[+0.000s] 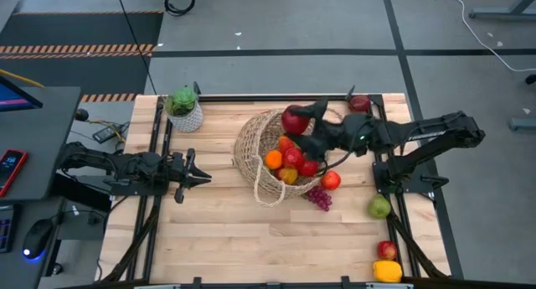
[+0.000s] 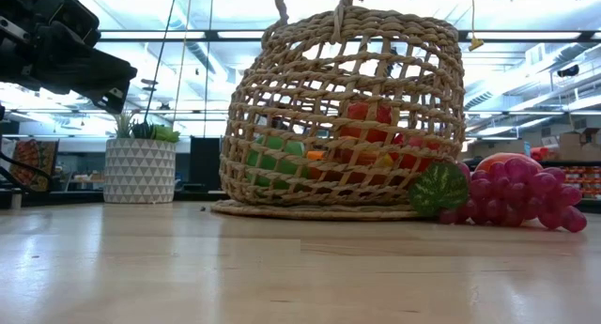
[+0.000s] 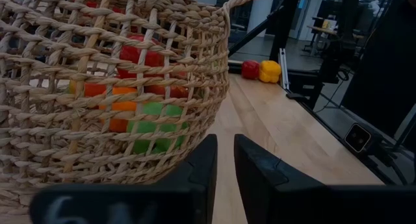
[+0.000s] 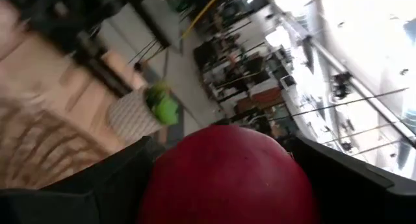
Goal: Build produce basket
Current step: Put the red pomegranate into the woven basket
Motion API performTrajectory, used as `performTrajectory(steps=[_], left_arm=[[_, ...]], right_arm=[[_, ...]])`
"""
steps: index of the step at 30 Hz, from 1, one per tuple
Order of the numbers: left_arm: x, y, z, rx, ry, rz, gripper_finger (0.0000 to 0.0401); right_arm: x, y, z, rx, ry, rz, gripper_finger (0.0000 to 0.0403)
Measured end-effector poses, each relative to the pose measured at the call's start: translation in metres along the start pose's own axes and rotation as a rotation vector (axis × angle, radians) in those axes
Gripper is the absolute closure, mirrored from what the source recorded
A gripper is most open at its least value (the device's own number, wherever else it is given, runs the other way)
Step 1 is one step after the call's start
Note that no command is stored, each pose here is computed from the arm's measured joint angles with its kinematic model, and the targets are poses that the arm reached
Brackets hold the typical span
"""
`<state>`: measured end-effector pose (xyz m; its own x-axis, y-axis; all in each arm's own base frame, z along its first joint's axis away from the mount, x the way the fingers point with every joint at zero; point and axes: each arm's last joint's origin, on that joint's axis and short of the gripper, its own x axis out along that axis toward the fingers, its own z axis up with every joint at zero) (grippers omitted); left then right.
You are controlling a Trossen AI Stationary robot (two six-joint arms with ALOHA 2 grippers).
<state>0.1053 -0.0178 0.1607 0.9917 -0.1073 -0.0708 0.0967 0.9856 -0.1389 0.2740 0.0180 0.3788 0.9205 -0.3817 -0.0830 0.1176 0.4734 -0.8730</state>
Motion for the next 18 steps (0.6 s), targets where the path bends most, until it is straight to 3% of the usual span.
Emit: performTrajectory(steps=[10,14,18], left_arm=[[0.000,0.000,0.000,0.000,0.000,0.000,0.0342],[0.000,0.000,0.000,0.000,0.000,0.000,0.0345],[0.000,0.000,0.000,0.000,0.000,0.000,0.0342]], right_arm=[[0.022,0.057,-0.008,-0.023,0.176,0.256,0.0038],[0.032,0.075,-0.012,-0.037,0.229,0.320,0.0038],[0.043,0.088,-0.018,0.023,0.286,0.342,0.0038]])
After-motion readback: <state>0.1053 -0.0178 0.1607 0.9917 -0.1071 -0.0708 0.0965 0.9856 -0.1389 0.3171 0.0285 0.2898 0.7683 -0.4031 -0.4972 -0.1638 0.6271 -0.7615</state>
